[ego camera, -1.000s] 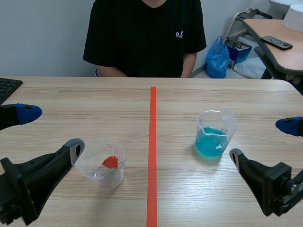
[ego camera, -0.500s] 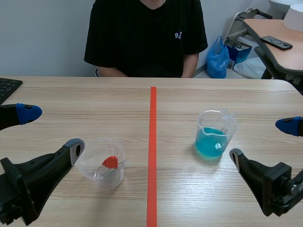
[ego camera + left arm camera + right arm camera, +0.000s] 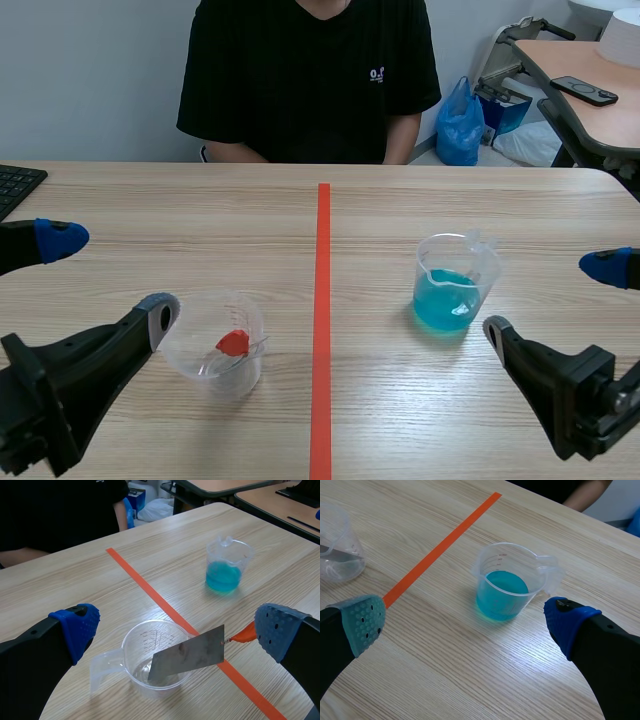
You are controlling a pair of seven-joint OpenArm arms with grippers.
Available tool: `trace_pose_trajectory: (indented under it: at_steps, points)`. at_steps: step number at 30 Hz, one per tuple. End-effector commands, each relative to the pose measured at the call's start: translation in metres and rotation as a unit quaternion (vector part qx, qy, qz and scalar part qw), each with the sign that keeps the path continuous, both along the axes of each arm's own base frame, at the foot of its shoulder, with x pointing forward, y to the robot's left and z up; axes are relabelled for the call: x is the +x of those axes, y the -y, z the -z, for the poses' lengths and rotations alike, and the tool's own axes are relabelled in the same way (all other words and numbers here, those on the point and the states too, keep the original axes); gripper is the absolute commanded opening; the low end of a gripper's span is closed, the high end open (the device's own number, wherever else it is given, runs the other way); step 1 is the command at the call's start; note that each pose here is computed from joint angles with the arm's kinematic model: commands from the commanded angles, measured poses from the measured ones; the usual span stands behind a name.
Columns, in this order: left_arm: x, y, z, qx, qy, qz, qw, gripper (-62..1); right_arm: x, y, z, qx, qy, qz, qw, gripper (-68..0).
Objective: Do the redox reaction experiment.
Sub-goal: 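Lift the metal plate out of the left beaker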
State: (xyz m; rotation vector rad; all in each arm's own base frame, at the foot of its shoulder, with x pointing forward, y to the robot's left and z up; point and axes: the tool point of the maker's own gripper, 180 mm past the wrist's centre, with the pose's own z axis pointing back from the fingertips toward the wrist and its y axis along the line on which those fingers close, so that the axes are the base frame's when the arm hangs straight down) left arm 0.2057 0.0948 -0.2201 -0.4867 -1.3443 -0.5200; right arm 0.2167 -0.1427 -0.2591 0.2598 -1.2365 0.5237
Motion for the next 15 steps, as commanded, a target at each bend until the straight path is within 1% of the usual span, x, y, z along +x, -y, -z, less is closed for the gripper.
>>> trace_pose_trajectory:
  at_steps: [1,9,11,12,15]
  points:
    - [0.0002,0.0016,-0.0074,-0.006,0.011,0.002,0.9999,1.4,0.0052,-0.0025,-0.0118,0.003,0.020,-0.006,0.9998,0.4]
    - [0.0001,0.0015,-0.0070,-0.004,0.011,0.002,0.9999,1.4,0.0051,-0.0028,-0.0118,0.004,0.020,-0.007,0.9998,0.4]
    - [0.0019,-0.0009,-0.0067,-0.001,0.012,-0.006,0.9999,1.4,0.0051,-0.0031,-0.0123,0.004,0.021,-0.008,0.9997,0.4]
    - [0.0022,-0.0021,-0.0056,0.004,0.013,-0.009,0.9999,1.4,0.0050,-0.0036,-0.0126,0.005,0.021,-0.009,0.9997,0.4]
    - [0.0018,-0.0072,-0.0002,0.036,0.019,-0.017,0.9990,1.4,0.0031,-0.0085,-0.0140,0.009,0.023,-0.024,0.9994,0.4]
